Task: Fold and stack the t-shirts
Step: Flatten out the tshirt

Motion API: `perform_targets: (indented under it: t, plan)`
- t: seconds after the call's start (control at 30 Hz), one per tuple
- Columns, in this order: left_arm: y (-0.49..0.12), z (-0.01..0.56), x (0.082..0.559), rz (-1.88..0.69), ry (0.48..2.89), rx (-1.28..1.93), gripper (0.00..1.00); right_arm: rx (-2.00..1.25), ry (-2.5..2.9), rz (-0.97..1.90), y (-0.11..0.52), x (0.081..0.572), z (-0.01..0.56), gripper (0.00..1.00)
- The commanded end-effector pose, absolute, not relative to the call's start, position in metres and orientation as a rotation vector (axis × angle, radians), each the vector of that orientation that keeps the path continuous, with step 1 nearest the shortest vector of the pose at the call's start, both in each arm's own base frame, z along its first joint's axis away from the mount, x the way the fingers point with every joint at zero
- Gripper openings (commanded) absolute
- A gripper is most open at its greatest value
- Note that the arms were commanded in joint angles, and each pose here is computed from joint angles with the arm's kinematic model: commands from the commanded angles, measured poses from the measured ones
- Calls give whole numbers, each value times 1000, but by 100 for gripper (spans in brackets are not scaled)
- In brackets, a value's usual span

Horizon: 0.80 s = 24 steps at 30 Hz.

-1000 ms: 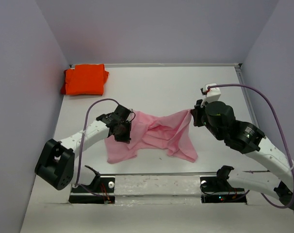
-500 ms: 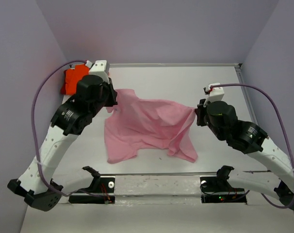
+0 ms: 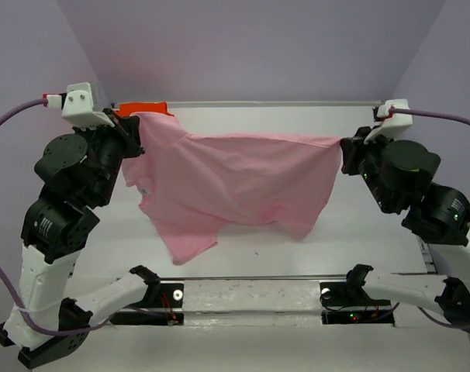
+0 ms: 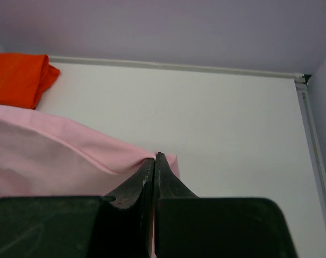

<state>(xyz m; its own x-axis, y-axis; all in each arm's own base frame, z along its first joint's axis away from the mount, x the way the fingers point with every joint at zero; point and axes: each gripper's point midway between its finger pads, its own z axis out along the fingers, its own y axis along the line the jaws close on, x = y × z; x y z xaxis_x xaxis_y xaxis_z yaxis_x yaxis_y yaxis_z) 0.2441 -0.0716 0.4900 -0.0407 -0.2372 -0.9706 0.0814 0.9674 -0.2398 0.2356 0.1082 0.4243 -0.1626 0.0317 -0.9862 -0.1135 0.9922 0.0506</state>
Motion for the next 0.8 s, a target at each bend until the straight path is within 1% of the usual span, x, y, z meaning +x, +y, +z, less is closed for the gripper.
perform_targets:
  t: [0.0,0.03,0.13,0.23,0.3,0.33,0.4,0.47,0.53,0.57,0.6,0.63,0.67,0.7,0.73,0.77]
  plan:
    - [-73,548,230,-372,1394,-116,0,-36,1597,143,91,229,491,0]
    - [-81,549,230,-400,1399,-82,0,-41,1578,151,88,226,505,0]
    - [-90,553,225,-448,1377,-29,0,-40,1538,182,80,217,524,0]
    - [-81,558,205,-462,1334,-10,0,-17,1491,222,57,196,541,0]
    - [-73,564,197,-455,1325,-17,0,-5,1484,237,45,186,544,0]
    - [-71,556,196,-435,1365,-10,0,-4,1493,246,42,182,541,0]
    - [-71,552,193,-436,1370,2,0,12,1491,293,35,172,538,0]
    - [-74,543,195,-448,1361,8,0,-1,1524,277,41,176,523,0]
    - [-82,540,203,-460,1346,8,0,2,1557,235,47,186,511,0]
    - [-97,518,216,-463,1385,53,0,4,1570,207,56,197,500,0]
    - [-105,518,226,-474,1361,55,0,-6,1545,171,68,211,493,0]
    - [-112,508,237,-476,1378,54,0,19,1502,170,65,213,505,0]
    - [-119,498,248,-476,1396,56,0,17,1506,153,72,221,497,0]
    - [-127,478,264,-457,1439,60,0,-16,1529,63,77,232,483,0]
    - [-140,466,286,-463,1464,74,0,-21,1529,38,93,248,480,0]
    - [-144,457,299,-470,1482,77,0,-35,1546,5,100,259,471,0]
